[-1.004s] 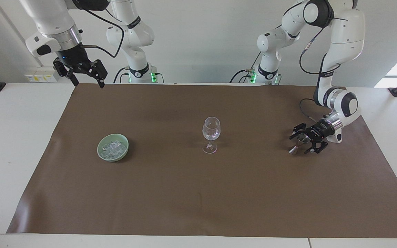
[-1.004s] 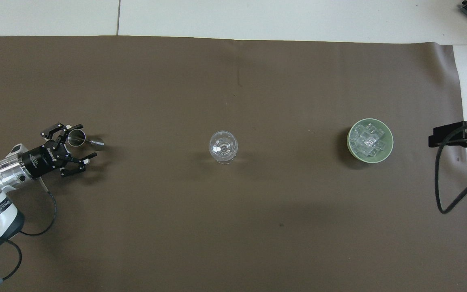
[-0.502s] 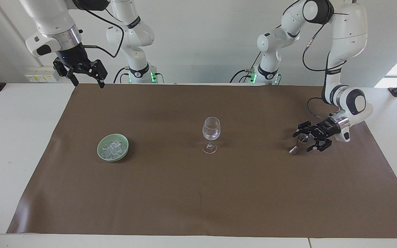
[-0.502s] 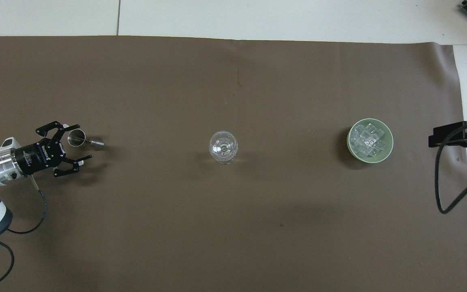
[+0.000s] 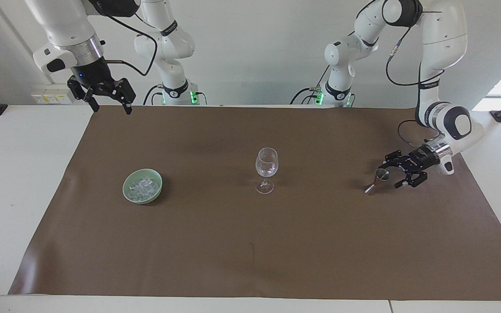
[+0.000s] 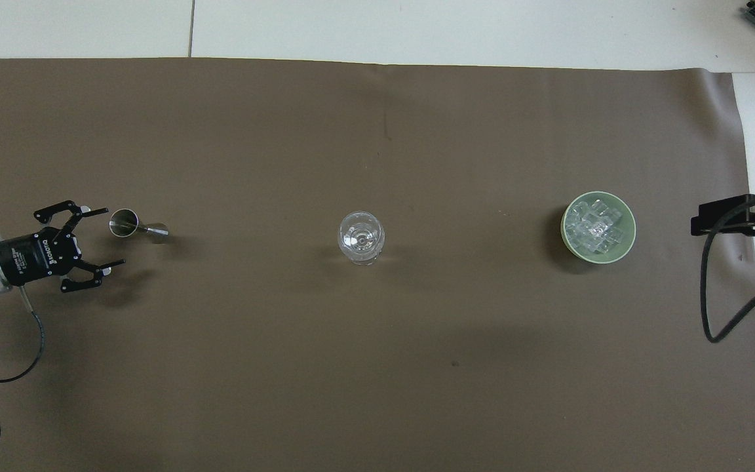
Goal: Pour wine and add ice with both arms
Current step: 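Withdraw the left gripper while the right gripper reaches into the ice bowl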
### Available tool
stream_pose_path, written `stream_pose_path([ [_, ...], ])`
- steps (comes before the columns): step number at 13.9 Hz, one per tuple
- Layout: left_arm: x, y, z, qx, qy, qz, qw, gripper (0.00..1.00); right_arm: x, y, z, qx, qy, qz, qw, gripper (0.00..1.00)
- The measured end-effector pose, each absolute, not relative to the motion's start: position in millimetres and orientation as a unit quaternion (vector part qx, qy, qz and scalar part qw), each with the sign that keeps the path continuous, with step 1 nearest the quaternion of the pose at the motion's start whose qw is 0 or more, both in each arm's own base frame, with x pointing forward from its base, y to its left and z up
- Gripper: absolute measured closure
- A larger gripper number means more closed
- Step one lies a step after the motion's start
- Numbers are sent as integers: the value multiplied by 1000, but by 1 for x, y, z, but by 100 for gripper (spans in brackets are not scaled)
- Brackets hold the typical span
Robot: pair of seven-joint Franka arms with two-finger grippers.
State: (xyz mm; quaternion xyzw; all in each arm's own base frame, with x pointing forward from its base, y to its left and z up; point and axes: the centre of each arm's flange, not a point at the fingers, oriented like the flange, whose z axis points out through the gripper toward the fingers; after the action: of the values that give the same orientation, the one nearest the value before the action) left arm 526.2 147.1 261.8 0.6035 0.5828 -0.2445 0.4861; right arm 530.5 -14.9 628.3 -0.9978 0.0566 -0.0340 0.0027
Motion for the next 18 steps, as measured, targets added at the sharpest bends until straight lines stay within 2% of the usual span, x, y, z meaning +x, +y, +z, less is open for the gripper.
stream_pose_path([
  [5,542,157,296,663,554,-215,454,0,523,-15,597,-997,53,-49,4,0],
  [10,563,139,357,752,494,-174,399,0,526,-15,559,-999,-19,-49,0,0],
  [13,571,112,401,808,450,-137,355,0,531,-14,524,-997,-62,-41,-2,0],
  [18,565,55,474,895,354,-80,261,0,548,-14,446,-993,-108,-49,-6,0],
])
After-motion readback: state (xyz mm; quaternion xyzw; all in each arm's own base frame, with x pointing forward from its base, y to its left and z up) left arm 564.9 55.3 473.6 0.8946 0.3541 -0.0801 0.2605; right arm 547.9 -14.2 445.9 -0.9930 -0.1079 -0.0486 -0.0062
